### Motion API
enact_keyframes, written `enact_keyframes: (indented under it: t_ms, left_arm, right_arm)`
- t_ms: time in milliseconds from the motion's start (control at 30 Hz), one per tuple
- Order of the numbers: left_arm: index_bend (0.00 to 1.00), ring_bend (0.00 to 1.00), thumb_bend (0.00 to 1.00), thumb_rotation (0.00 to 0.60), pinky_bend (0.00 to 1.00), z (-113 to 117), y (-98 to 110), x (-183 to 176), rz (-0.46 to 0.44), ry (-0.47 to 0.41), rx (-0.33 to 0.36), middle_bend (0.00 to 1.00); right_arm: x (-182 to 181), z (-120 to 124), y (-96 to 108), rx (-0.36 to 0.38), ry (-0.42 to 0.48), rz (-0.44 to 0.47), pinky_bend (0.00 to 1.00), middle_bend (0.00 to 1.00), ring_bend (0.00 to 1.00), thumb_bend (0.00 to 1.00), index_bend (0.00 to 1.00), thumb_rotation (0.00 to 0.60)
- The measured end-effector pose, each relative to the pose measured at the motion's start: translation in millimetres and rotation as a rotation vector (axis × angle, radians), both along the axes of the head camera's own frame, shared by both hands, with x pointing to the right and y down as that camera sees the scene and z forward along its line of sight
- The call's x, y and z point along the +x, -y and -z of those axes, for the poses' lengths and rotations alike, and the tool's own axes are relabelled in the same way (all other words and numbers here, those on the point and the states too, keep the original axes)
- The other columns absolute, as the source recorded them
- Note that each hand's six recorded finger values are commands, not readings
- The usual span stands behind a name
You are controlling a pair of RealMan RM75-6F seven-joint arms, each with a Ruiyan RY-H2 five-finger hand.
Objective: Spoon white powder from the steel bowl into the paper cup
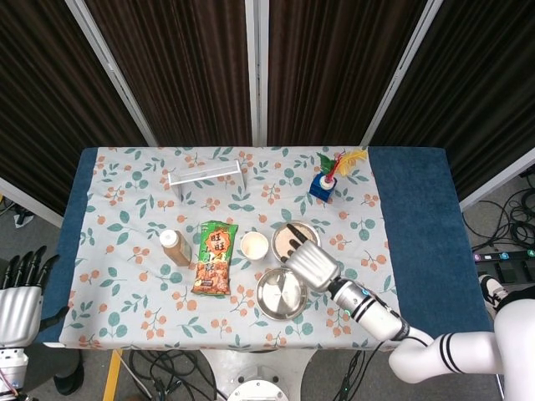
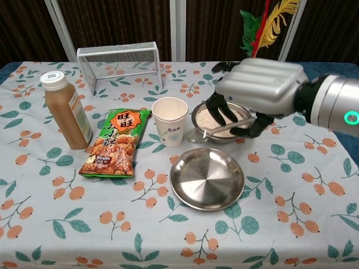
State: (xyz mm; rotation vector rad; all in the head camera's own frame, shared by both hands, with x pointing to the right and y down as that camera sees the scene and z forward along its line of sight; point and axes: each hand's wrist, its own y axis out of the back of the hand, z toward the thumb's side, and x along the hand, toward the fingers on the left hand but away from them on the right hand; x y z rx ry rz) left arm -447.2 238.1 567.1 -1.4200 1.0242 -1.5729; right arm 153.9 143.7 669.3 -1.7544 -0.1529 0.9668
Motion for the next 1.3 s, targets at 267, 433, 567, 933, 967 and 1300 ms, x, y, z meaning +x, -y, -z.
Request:
enact_keyframes:
  t_ms: [267,433,567,933,967,1300]
  left_arm:
    - [0.21,0.07,0.05,0.6,0.07,-1.2,-3.5,-1.6,0.01,-0.006,-0.005,0.14]
    - [0.21,0.07,0.05,0.6,0.07,-1.4,-4.5,-2.1,0.013,-0.012,-0.004,0.14]
    - [0.21,0.07,0.05,0.6,0.07,-1.3,-6.0,-4.4,0.019,-0.013,-0.003,0.14]
    - [0.21,0.07,0.05,0.6,0.07,-1.4,-8.1,-6.1,0.027,-0.017,-0.001,0.14]
    - [0.21,0.07,0.05,0.6,0.07,-1.4,-8.1,-6.3,0.027,-0.017,-0.001,0.14]
    - [0.21,0.07,0.05,0.6,0.07,-5.2,-5.5,-7.7,0.025,-0.023,-0.005,0.14]
  right_arm:
    - [-2.2,-24.3,-26.9,-0.042,-0.005,0.016,0.0,0.6,0.23,0.3,0.61,0.6]
    - [-5.0,-34.6,-35.4,-0.023,-0.027,0.029,0.0,0.56,0.19,0.26,0.56,0.6]
    - [-5.3,-39.9,-40.0,-0.024,-0.045,0.03,0.0,0.51,0.16,0.21,0.47,0.6]
    - [-4.2,-39.4,-42.7,0.007,-0.049,0.016,0.0,0.39,0.09,0.16,0.32,0.6]
    - [-2.0,-36.1,-40.6,0.016,-0.044,0.008,0.0,0.39,0.09,0.16,0.32,0.6]
    - [106.9,26.2,6.0,0.146,-0.05,-0.295,0.0,0.22,0.05,0.16,0.13,0.6]
